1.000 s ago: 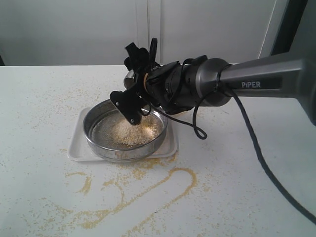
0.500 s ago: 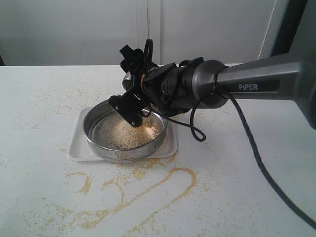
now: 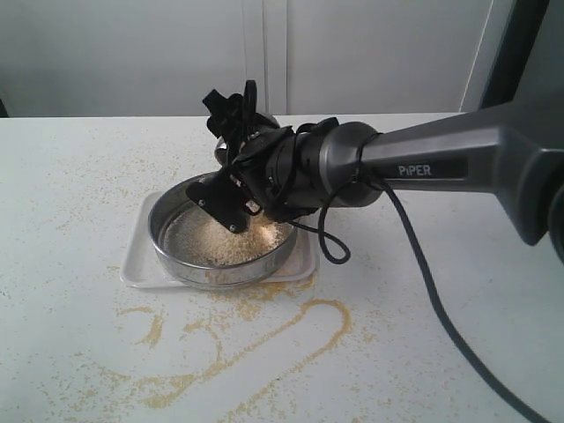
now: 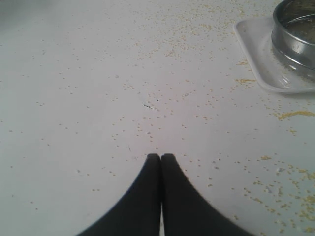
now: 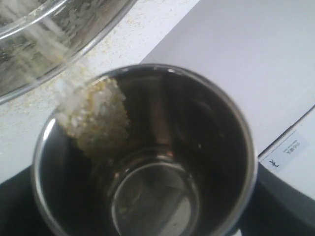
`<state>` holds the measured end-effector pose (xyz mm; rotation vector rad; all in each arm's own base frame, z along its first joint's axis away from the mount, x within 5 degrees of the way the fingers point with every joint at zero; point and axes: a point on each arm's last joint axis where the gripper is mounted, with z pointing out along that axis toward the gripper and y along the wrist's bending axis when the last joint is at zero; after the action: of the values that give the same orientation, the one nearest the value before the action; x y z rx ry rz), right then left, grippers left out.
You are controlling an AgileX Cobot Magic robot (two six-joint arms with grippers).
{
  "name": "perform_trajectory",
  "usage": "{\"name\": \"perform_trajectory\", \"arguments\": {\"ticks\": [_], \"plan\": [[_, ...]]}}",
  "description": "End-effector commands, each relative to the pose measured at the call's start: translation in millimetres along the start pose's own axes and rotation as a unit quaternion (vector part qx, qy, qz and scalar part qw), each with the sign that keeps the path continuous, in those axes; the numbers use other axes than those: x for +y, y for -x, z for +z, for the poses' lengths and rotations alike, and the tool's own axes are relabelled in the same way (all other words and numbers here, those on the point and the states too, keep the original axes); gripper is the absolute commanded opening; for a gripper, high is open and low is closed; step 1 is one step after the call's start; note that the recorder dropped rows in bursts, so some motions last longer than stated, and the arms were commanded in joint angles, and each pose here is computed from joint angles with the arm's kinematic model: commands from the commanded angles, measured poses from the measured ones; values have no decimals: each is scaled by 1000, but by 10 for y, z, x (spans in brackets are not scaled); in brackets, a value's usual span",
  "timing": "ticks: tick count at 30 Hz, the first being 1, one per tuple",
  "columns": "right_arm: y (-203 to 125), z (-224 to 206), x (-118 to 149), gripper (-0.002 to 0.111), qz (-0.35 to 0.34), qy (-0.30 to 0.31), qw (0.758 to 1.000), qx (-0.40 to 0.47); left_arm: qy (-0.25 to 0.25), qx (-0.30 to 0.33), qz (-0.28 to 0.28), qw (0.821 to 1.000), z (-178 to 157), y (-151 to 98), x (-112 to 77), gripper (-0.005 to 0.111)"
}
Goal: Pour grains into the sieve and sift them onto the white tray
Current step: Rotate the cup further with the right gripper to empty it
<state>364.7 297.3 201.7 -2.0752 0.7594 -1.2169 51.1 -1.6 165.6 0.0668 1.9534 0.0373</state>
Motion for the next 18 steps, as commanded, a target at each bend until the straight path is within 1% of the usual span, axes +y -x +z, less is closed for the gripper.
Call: {"name": "perform_trajectory", "arguments": {"ticks": [1, 4, 8, 14, 18], "plan": [[4, -28, -138, 0, -3, -19, 1000, 6, -4, -1, -5, 1000, 2, -9, -7, 0], [-19, -29, -138, 0, -9, -17, 1000, 18, -4, -1, -5, 1000, 2, -9, -7, 0], [3, -60, -158, 0, -53, -15, 998, 33, -4, -1, -5, 1000, 2, -9, -7, 0], [12, -59, -160, 0, -54, -16, 998, 28, -4, -1, -5, 1000, 2, -9, -7, 0], [17, -68, -165, 0, -95, -15, 995, 33, -4, -1, -5, 1000, 2, -9, -7, 0]]}}
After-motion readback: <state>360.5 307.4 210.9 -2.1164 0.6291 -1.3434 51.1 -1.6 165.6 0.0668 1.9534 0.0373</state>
